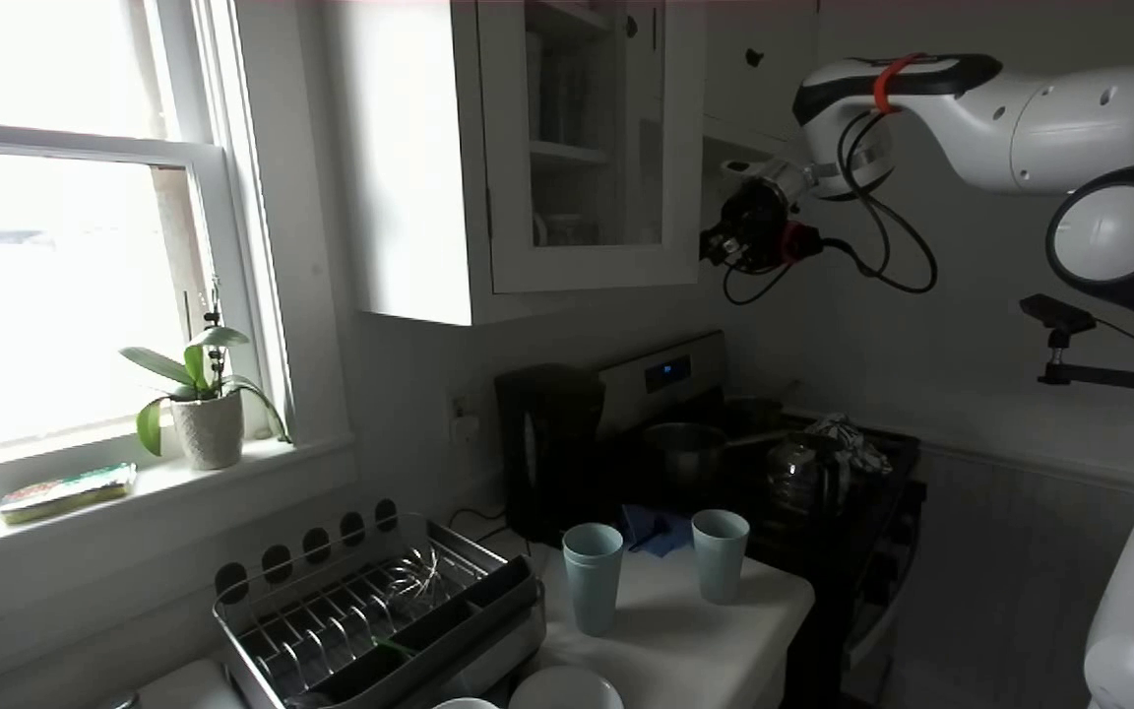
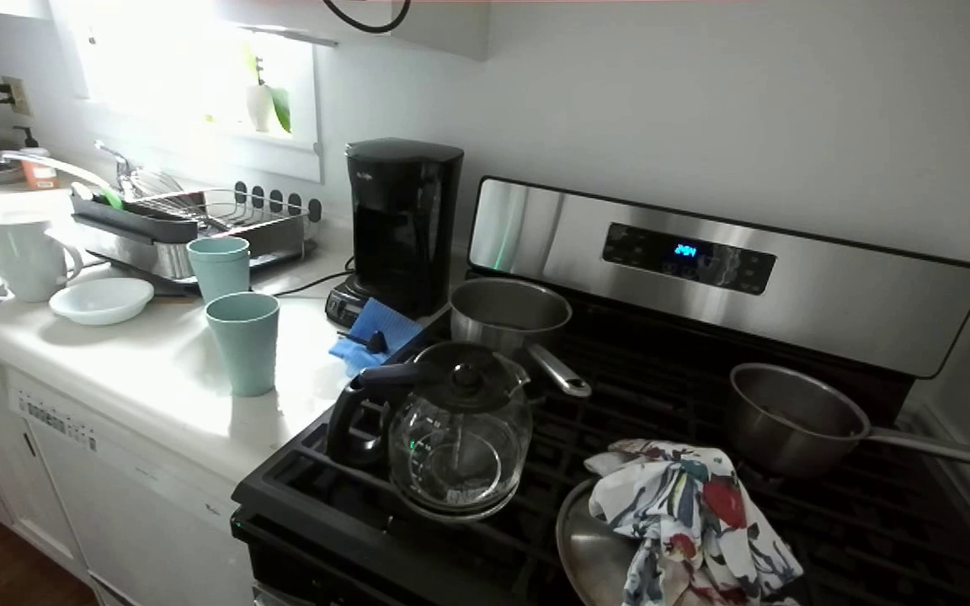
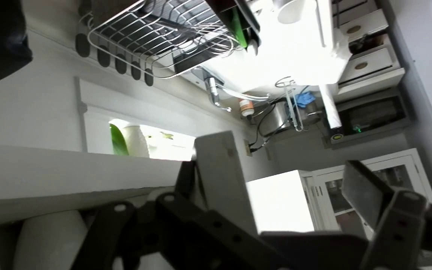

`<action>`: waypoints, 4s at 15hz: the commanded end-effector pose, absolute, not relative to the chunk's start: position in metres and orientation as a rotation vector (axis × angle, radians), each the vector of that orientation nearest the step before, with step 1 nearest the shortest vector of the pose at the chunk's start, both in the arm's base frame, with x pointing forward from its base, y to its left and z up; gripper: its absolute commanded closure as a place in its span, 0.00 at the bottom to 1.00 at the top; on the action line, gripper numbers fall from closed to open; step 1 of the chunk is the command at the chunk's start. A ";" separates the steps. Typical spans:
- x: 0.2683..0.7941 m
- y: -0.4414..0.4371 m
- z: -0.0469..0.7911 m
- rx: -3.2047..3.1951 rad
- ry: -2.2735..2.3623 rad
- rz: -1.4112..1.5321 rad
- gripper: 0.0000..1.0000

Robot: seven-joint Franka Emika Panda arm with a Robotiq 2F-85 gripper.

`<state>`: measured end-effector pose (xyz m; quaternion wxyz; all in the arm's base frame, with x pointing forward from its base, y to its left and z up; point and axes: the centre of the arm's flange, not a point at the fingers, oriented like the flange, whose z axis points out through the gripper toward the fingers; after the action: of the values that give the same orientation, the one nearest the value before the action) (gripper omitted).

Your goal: Open the glass cabinet door, pick up one blue cup and place it on the bottom shelf of the cabinet door

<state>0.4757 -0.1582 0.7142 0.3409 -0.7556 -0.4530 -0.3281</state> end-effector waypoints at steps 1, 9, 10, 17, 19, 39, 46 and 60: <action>0.449 -0.140 0.726 -1.978 -1.175 -0.749 0.00; 0.417 -0.094 0.727 -1.953 -1.134 -0.527 0.00; 0.411 -0.089 0.725 -1.930 -1.130 -0.488 0.00; 0.380 -0.068 0.723 -1.815 -1.104 -0.282 0.00; 0.379 -0.059 0.722 -1.761 -1.092 -0.266 0.00; 0.455 -0.125 0.616 -2.596 -1.208 -0.498 0.00; 0.458 -0.132 0.596 -2.656 -1.199 -0.515 0.00; 0.456 -0.118 0.447 -2.899 -0.721 -0.241 0.00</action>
<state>0.4632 -0.1312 0.4769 0.0840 -0.9554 -0.2624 -0.1064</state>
